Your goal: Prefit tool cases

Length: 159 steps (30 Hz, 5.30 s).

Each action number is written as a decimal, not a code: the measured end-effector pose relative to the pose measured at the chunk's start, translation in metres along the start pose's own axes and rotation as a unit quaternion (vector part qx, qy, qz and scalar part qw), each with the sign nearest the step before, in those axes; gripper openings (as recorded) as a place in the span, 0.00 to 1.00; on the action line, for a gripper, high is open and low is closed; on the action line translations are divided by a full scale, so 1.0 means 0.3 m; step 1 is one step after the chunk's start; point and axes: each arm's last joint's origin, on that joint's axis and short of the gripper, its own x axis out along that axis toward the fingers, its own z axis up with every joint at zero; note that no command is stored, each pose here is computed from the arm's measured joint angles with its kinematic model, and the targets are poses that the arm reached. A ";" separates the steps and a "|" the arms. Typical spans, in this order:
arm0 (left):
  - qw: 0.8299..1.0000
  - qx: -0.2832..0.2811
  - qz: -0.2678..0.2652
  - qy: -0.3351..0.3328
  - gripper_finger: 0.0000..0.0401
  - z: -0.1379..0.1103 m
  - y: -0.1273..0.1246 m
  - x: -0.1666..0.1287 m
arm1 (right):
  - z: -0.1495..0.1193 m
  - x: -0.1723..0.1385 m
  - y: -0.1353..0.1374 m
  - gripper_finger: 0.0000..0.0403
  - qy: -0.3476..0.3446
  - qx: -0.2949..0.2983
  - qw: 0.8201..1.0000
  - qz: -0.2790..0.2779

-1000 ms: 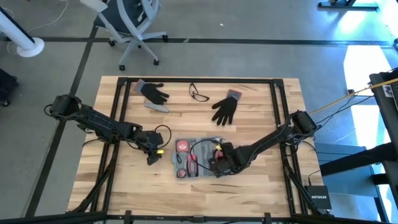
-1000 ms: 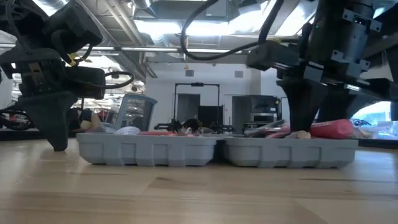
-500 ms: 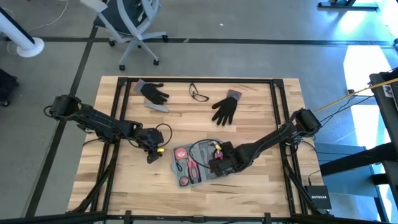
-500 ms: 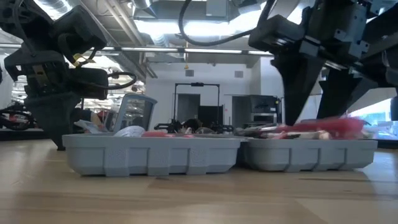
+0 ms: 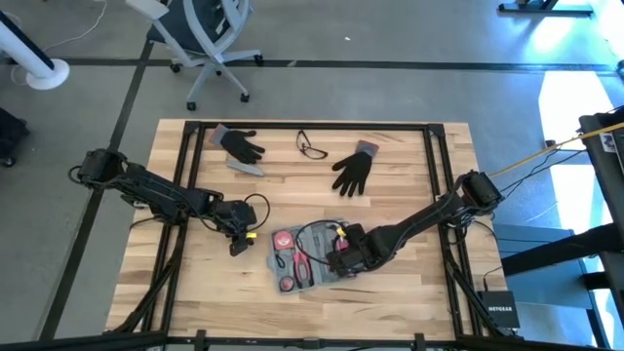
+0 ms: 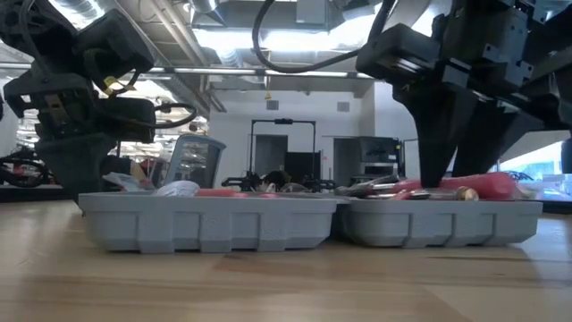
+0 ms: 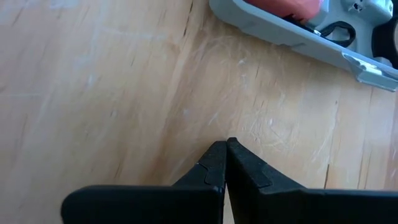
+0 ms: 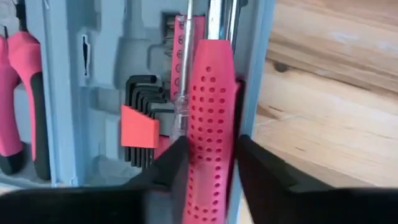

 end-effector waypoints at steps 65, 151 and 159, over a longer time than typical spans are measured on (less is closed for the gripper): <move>1.000 0.001 0.008 0.005 0.00 0.005 0.020 -0.004 | 0.311 0.042 0.036 0.03 0.005 -0.028 0.999 -0.043; 0.999 -0.005 0.003 0.037 0.00 -0.013 0.021 -0.012 | 0.379 -0.018 0.209 0.01 0.104 -0.260 0.959 0.038; 0.997 0.024 0.006 0.077 0.00 -0.053 0.018 -0.060 | 0.432 -0.125 -0.029 0.01 0.024 -0.154 0.974 0.161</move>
